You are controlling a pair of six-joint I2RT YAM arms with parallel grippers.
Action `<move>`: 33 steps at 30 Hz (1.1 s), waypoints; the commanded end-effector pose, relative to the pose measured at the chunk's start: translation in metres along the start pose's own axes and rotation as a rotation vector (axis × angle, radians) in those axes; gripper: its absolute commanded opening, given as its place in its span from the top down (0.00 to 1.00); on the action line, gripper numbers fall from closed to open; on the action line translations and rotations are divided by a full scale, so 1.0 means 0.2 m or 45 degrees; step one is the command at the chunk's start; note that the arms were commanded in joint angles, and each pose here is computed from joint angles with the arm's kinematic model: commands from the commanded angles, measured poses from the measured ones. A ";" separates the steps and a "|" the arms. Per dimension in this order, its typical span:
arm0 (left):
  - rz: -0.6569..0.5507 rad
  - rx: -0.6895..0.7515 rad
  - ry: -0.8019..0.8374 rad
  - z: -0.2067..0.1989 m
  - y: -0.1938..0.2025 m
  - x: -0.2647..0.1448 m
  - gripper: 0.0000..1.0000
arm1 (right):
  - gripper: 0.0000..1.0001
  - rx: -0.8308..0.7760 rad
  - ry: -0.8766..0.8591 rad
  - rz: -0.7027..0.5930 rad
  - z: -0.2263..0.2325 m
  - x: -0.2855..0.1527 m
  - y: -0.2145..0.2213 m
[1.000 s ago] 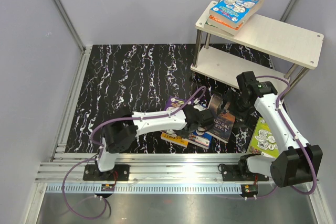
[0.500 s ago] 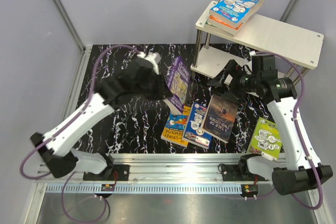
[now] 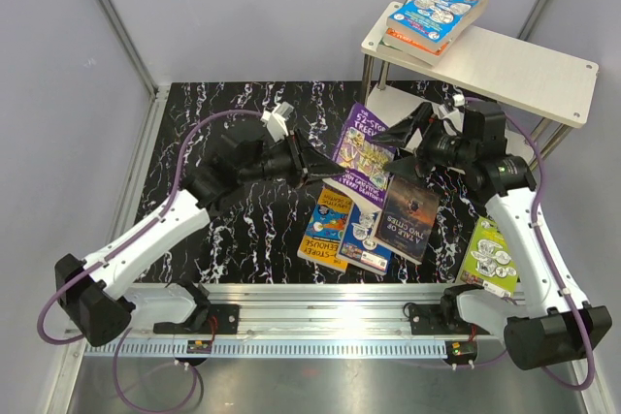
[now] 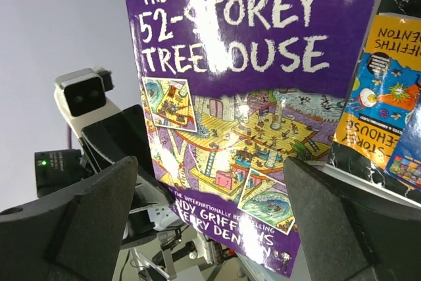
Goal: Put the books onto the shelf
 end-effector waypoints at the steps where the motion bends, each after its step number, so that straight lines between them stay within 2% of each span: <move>1: -0.171 0.071 0.505 -0.34 -0.13 -0.12 1.00 | 0.00 -0.052 -0.133 0.027 0.09 -0.06 0.04; 15: -0.291 0.028 0.695 -0.47 -0.21 -0.22 1.00 | 0.00 -0.016 -0.135 -0.006 0.05 -0.13 0.11; 22: -0.369 -0.037 0.823 -0.46 -0.22 -0.24 1.00 | 0.00 -0.005 -0.238 0.000 0.10 -0.15 0.13; 24: -0.376 -0.071 0.846 -0.45 -0.22 -0.24 1.00 | 0.00 0.053 -0.270 0.007 0.09 -0.14 0.13; 27: -0.410 -0.108 0.878 -0.43 -0.21 -0.24 1.00 | 0.00 0.065 -0.390 0.009 0.13 -0.16 0.14; 30: -0.448 -0.140 0.906 -0.41 -0.21 -0.24 1.00 | 0.03 0.083 -0.438 0.007 0.16 -0.18 0.15; 31: -0.457 -0.135 0.929 -0.41 -0.21 -0.25 1.00 | 0.10 0.082 -0.445 0.007 0.16 -0.18 0.15; 33: -0.459 -0.154 0.934 -0.40 -0.21 -0.24 1.00 | 0.17 0.078 -0.470 0.005 0.18 -0.20 0.15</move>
Point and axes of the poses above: each gripper's point midway between its finger pads, its own x axis out along the fingers, its own z axis along the line the jaws close on, y = z × x, the point moved 9 cm from there along -x, back along the fingers, and after that the axes turned 12 degrees about x, right-handed, at the moved point
